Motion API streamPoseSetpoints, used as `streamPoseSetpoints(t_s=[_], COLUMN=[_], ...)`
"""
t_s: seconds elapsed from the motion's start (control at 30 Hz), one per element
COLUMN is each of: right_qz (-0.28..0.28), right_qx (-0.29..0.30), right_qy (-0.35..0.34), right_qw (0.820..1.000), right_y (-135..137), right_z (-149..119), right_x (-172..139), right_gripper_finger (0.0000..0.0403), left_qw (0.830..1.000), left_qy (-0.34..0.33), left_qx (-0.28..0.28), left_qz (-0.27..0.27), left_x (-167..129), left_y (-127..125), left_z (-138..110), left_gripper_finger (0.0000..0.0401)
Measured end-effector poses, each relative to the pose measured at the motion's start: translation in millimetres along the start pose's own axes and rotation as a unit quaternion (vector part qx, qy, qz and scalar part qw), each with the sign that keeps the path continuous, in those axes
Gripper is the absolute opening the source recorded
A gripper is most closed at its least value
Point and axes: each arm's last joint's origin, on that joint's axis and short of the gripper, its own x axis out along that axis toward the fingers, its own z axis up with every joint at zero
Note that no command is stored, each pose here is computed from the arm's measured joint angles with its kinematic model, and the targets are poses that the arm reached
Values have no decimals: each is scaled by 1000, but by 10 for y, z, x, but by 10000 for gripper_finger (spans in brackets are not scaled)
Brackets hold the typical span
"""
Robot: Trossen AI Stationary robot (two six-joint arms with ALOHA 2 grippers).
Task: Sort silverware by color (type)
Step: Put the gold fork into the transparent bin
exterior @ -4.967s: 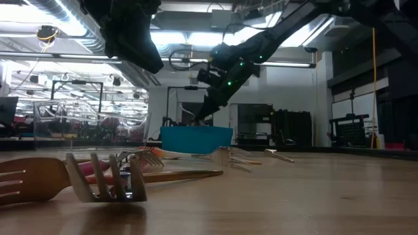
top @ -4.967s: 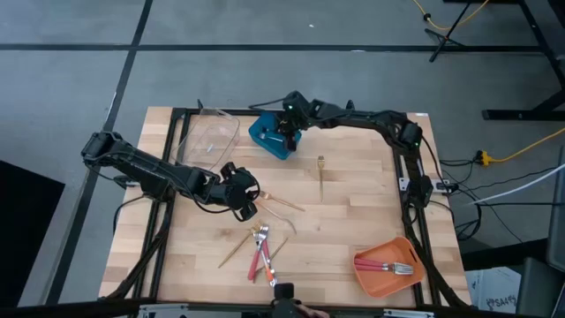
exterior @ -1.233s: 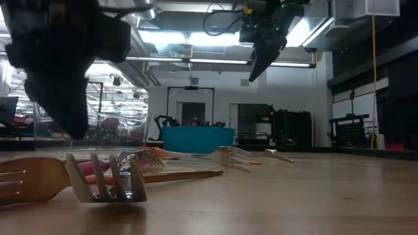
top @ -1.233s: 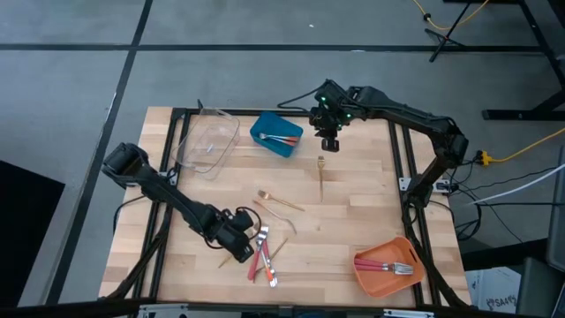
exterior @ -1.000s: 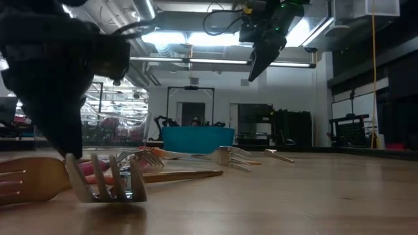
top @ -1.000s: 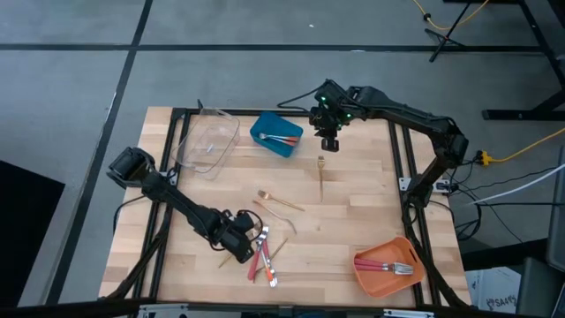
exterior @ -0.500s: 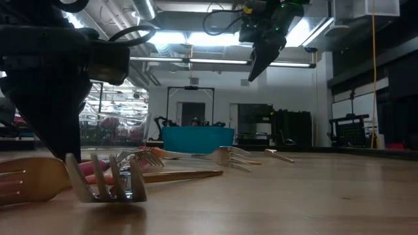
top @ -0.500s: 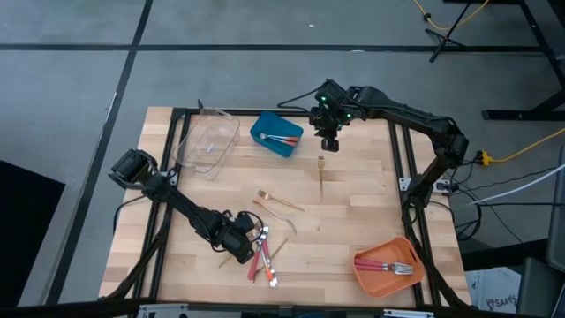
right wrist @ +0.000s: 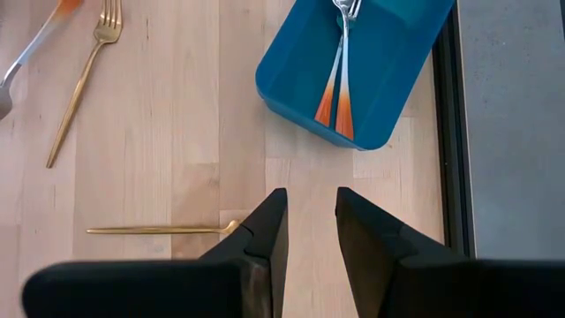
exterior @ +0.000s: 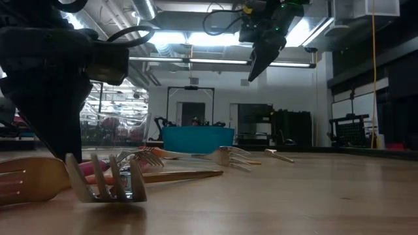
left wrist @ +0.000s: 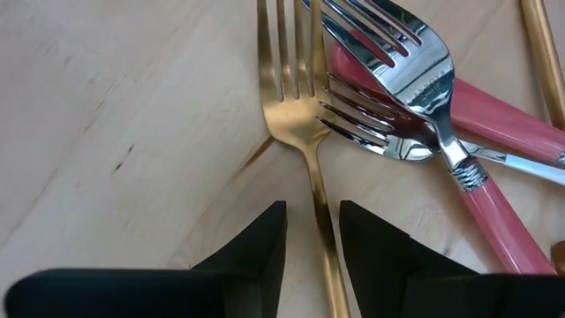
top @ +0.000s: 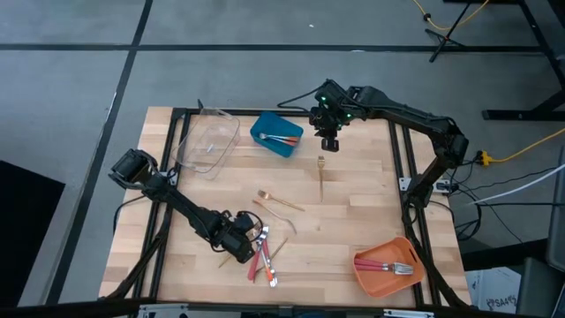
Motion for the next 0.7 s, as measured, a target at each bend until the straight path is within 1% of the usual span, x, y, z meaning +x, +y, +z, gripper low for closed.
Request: streamPoseSetpoints(t_s=[0.4, 0.57, 0.7], right_qz=[0, 0, 0], right_qx=[0, 0, 0], right_qy=[0, 0, 1], right_qw=[1000, 1000, 1000], right_y=[0, 0, 0], right_z=[0, 0, -1], right_x=[1, 2, 1], right_gripper_finger=[88, 88, 88], left_qw=[1000, 1000, 1000], left_qy=[-5, -5, -2], left_qx=[3, 2, -14], left_qz=[13, 13, 21], left_x=[3, -11, -61], left_y=[22, 26, 55], left_z=[-4, -1, 6], left_gripper_finger=[12, 9, 8])
